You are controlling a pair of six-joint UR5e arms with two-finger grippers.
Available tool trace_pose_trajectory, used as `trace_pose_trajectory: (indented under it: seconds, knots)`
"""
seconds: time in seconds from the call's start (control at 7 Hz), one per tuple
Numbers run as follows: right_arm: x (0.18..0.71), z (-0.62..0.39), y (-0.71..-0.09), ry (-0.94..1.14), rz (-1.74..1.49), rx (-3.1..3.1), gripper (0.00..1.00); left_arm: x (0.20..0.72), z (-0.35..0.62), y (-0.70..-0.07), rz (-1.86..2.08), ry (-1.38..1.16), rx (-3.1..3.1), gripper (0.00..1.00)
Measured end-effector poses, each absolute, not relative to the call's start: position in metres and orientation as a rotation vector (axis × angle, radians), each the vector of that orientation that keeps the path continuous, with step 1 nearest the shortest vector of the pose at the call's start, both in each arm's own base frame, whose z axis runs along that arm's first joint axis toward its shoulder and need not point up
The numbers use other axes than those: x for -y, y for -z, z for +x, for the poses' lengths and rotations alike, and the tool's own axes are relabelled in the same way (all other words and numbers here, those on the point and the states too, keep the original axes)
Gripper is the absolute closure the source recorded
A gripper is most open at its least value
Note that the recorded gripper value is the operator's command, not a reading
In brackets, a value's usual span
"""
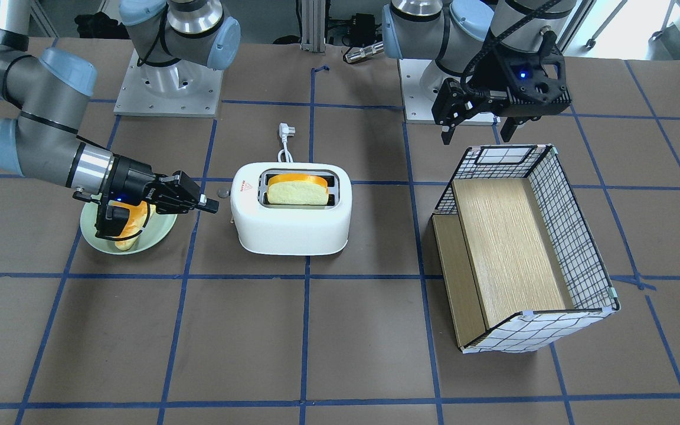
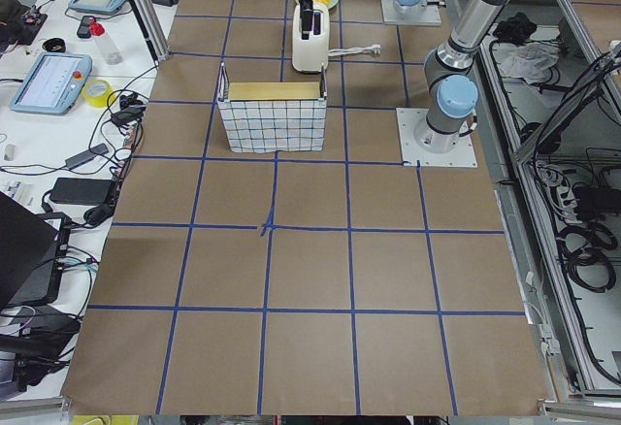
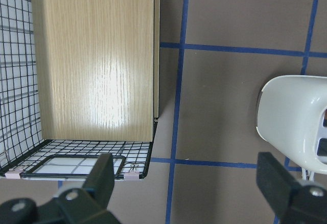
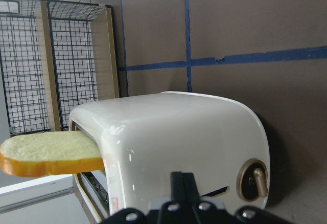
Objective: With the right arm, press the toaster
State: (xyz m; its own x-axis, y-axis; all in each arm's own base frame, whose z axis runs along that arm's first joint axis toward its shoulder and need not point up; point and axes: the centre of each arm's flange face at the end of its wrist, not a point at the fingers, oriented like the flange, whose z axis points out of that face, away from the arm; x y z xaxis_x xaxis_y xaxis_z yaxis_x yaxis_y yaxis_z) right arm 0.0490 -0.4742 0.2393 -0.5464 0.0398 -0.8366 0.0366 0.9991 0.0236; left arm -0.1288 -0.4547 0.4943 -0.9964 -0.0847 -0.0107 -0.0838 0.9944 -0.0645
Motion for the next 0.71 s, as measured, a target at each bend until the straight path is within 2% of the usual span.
trace_pose_trajectory:
  seconds: [0.43, 0.71]
  knots:
    - [0.505, 0.047, -0.334, -0.063, 0.047, -2.447, 0.99, 0.455, -0.129, -0.494, -0.132, 0.100, -3.124, 0.00]
    - [0.529, 0.065, -0.421, -0.082, 0.011, -2.772, 0.90, 0.455, -0.129, -0.494, -0.132, 0.100, -3.124, 0.00]
